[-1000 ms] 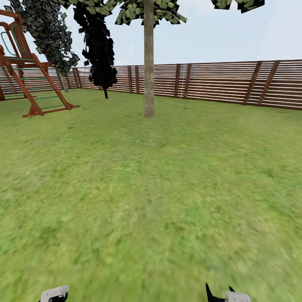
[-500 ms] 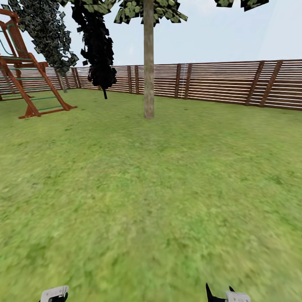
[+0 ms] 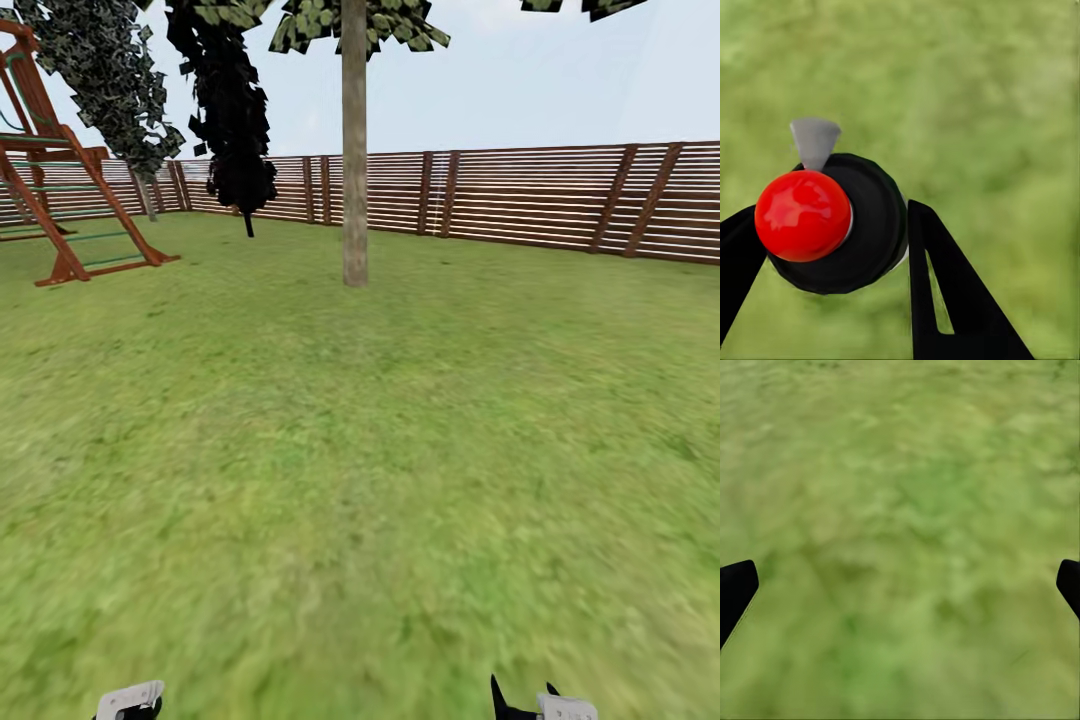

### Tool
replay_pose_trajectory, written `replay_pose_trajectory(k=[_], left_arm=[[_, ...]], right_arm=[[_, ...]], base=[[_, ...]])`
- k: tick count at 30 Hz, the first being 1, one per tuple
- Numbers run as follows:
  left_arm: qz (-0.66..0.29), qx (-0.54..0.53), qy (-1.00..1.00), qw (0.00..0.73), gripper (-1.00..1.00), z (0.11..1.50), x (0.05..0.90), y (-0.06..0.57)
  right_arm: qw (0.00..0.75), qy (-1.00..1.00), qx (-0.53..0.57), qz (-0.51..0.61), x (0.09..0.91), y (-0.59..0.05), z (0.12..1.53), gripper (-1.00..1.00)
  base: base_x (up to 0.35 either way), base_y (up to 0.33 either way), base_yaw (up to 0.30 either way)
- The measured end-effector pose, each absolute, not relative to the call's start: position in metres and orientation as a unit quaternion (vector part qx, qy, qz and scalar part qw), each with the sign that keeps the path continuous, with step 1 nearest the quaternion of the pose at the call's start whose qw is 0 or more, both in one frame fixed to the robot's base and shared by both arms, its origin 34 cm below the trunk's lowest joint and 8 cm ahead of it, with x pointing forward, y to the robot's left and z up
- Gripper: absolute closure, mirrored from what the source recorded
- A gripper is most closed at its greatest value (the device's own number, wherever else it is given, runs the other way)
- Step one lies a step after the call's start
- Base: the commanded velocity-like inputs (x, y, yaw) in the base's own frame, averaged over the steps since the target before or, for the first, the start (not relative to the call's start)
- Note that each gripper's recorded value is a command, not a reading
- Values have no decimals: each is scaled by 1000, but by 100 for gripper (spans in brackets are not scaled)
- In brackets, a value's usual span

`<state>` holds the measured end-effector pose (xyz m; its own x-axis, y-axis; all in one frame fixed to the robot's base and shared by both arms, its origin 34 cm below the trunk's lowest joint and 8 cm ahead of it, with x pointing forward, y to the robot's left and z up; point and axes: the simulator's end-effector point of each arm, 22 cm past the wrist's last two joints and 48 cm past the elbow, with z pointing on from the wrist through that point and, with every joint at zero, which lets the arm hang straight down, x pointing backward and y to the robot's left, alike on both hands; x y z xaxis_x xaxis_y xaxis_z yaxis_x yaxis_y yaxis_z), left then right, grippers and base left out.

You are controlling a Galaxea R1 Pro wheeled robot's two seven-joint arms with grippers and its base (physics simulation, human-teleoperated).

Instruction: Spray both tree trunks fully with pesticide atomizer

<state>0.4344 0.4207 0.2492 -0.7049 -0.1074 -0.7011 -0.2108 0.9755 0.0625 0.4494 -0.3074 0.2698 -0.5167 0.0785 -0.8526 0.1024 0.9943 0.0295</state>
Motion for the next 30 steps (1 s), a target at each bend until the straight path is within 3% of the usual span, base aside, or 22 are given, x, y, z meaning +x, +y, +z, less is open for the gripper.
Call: replay_pose_trajectory(k=[30], left_arm=[[80,-108,917,376,100,252,426,437]], right_arm=[[489,871,52,-12,449,-307,270,-100]], base=[[340,0,0]])
